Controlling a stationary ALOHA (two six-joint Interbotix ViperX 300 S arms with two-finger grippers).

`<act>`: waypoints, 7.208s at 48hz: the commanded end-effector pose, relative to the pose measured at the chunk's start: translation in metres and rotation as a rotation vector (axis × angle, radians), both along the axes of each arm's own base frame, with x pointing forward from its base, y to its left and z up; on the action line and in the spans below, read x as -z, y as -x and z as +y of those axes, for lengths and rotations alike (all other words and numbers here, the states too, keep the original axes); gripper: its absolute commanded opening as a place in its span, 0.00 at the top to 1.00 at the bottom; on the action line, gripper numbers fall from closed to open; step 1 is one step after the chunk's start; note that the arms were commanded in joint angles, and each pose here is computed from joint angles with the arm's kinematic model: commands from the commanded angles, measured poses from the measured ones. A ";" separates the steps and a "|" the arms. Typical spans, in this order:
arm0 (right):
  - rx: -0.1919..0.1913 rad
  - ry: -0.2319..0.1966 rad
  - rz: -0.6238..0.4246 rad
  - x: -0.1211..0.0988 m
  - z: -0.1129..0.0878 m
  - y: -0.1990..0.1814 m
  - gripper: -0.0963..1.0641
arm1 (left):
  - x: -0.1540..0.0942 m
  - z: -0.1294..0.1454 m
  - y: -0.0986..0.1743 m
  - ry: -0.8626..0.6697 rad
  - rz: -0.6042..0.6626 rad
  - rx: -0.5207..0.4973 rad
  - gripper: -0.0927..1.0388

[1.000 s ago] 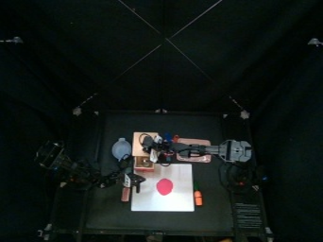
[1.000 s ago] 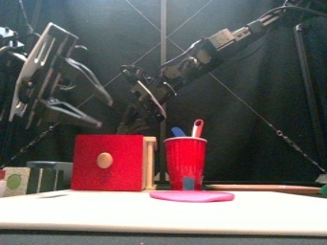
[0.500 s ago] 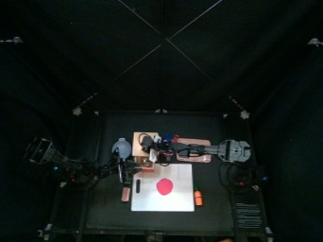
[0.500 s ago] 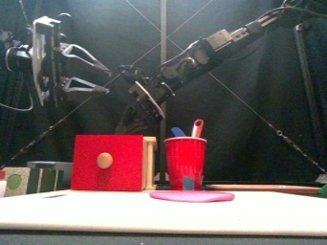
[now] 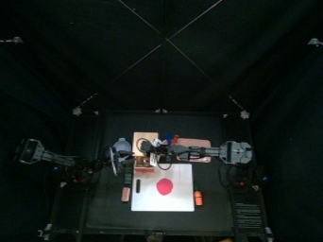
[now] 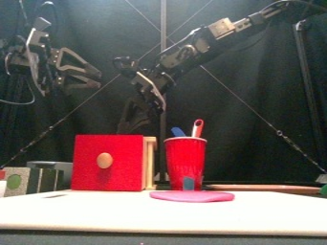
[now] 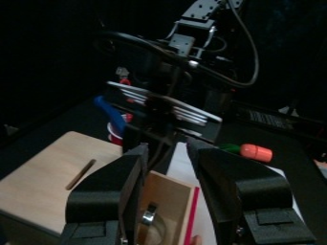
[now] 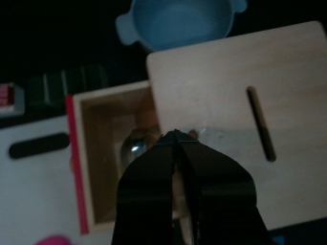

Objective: Get the cutter from the drawer then cut the dough then place the extra dough in the bowl
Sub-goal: Place the cutter on the board

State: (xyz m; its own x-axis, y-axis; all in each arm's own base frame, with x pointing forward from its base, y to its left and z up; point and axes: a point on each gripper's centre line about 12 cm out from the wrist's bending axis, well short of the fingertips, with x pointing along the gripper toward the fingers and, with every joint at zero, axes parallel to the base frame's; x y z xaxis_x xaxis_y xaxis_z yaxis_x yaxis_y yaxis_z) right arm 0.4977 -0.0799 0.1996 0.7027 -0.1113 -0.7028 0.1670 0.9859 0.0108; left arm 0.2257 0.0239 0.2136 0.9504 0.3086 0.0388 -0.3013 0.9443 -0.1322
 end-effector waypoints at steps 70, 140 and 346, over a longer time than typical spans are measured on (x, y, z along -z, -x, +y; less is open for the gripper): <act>0.020 0.087 0.189 -0.029 0.026 -0.025 0.29 | 0.016 -0.016 0.025 -0.288 0.134 0.201 0.23; 0.040 0.099 0.247 0.007 0.012 -0.032 0.31 | 0.025 -0.014 0.042 -0.216 0.149 0.195 0.24; 0.138 -0.082 0.304 0.020 0.145 0.182 0.51 | -0.002 0.022 0.033 -0.113 0.081 -0.024 0.23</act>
State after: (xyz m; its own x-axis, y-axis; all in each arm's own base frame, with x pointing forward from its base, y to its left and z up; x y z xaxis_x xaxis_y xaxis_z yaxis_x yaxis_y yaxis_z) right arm 0.3139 0.0636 0.1645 0.3913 -0.1338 -0.9105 0.3148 0.9491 -0.0042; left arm 0.1876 0.0445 0.2053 0.9454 0.3242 -0.0322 -0.3242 0.9460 0.0077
